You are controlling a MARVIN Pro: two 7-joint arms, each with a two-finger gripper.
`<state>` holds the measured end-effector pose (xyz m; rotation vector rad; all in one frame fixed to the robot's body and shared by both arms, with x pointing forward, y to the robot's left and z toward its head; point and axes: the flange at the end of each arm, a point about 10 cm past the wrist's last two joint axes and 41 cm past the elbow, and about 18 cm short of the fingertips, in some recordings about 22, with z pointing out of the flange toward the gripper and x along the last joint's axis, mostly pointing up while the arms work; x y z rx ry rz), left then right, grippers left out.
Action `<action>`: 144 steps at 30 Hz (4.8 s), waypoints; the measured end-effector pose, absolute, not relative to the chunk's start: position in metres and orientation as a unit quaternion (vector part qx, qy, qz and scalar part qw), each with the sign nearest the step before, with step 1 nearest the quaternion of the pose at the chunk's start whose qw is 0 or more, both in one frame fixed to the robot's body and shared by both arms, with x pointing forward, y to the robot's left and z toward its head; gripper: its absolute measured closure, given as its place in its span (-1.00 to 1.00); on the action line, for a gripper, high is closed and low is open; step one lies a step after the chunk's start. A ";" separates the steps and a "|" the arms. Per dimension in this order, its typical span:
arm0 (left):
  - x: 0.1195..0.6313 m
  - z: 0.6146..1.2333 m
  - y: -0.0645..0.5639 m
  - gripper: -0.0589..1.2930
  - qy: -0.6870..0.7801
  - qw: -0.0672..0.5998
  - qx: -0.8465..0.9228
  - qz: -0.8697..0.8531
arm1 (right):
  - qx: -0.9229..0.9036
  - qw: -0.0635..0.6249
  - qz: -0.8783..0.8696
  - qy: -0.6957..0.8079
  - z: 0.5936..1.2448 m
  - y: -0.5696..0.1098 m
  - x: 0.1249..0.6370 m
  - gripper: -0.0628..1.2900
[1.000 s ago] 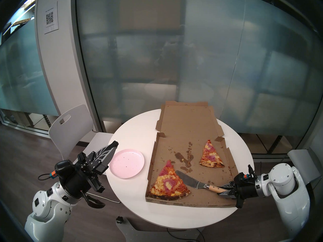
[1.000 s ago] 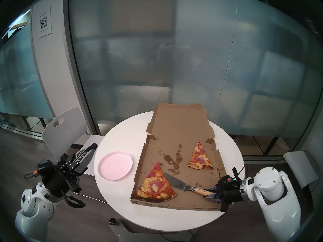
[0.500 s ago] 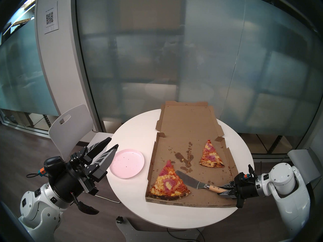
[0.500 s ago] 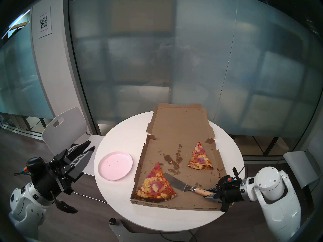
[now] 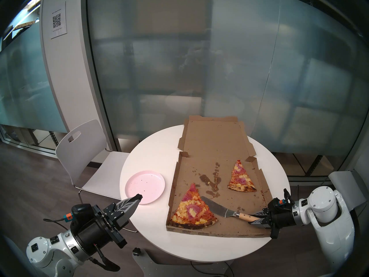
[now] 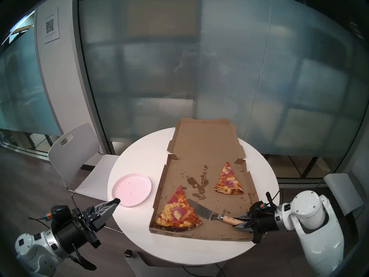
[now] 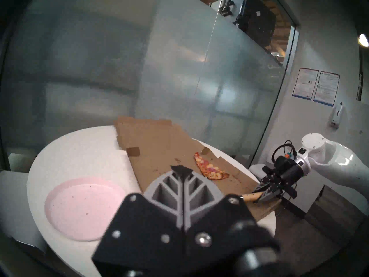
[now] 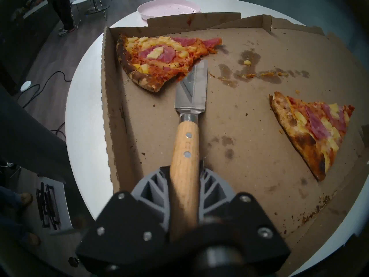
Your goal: Put pizza slice onto the plate
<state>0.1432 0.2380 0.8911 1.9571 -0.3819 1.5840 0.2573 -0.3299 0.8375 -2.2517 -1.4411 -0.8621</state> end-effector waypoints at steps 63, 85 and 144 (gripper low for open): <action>0.131 0.806 0.209 0.94 -0.194 0.188 0.803 0.532 | -0.802 0.165 -0.246 -0.519 0.854 -0.360 0.262 0.65; 0.144 0.788 0.203 0.94 -0.197 0.188 0.819 0.505 | -0.786 0.180 -0.250 -0.536 0.843 -0.334 0.284 0.65; 0.170 0.803 0.219 0.94 -0.170 0.176 0.816 0.524 | -0.737 0.231 -0.269 -0.576 0.840 -0.295 0.290 0.66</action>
